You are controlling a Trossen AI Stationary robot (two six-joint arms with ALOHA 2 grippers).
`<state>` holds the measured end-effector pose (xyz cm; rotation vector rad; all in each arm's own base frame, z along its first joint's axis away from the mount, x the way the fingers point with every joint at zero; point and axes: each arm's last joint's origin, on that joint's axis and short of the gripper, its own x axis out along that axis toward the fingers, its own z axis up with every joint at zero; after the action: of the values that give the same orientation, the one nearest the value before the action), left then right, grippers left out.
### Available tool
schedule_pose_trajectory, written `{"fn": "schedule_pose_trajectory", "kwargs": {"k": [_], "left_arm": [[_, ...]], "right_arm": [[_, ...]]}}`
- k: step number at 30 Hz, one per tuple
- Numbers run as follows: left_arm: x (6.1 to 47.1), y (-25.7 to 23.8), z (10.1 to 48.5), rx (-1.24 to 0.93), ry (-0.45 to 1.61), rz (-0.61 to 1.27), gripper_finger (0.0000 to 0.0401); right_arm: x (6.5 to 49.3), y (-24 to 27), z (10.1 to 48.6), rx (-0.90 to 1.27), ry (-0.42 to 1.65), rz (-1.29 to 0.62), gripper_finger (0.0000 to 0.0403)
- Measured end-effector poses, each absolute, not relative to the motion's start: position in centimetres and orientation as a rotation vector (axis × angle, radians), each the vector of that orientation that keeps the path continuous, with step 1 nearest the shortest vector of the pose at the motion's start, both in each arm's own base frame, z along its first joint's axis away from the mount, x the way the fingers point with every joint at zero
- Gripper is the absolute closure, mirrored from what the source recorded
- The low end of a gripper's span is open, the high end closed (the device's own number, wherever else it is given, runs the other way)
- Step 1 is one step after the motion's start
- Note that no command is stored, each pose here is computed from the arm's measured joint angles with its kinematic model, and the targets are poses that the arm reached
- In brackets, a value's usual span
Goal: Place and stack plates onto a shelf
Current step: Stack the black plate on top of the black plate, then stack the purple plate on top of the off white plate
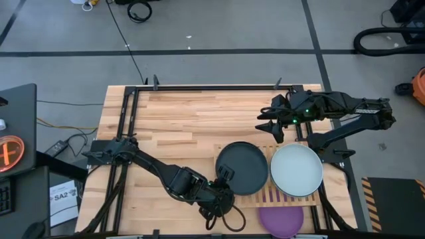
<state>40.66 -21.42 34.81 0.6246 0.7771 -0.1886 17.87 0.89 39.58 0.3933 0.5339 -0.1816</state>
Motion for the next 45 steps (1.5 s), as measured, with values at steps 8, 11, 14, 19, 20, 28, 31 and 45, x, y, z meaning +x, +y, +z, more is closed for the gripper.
{"fn": "schedule_pose_trajectory", "kwargs": {"k": [8,11,14,19,20,28,31,45], "left_arm": [[40.67,-21.41,34.82,0.624,0.777,-0.188,0.0362],[40.67,-21.41,34.83,0.619,0.777,-0.186,0.0361],[40.7,-21.35,34.82,0.562,0.78,-0.161,0.036],[40.74,-21.29,34.81,0.5,0.784,-0.134,0.036],[40.74,-21.28,34.82,0.5,0.783,-0.133,0.036],[40.77,-21.24,34.81,0.498,0.784,-0.132,0.0354],[40.85,-21.13,34.82,0.496,0.782,-0.129,0.0335],[41.12,-21.16,35.05,0.472,0.75,-0.122,0.0257]], "right_arm": [[17.87,0.89,39.58,0.392,0.533,-0.183,0.0171],[17.87,0.89,39.58,0.392,0.533,-0.184,0.0171],[17.87,0.89,39.58,0.392,0.533,-0.184,0.0171],[17.87,0.89,39.58,0.393,0.533,-0.183,0.0171],[17.87,0.89,39.58,0.393,0.533,-0.183,0.0171],[17.87,0.89,39.58,0.393,0.533,-0.183,0.0171],[17.87,0.89,39.58,0.393,0.533,-0.183,0.0171],[17.87,0.89,39.58,0.393,0.534,-0.183,0.0171]]}}
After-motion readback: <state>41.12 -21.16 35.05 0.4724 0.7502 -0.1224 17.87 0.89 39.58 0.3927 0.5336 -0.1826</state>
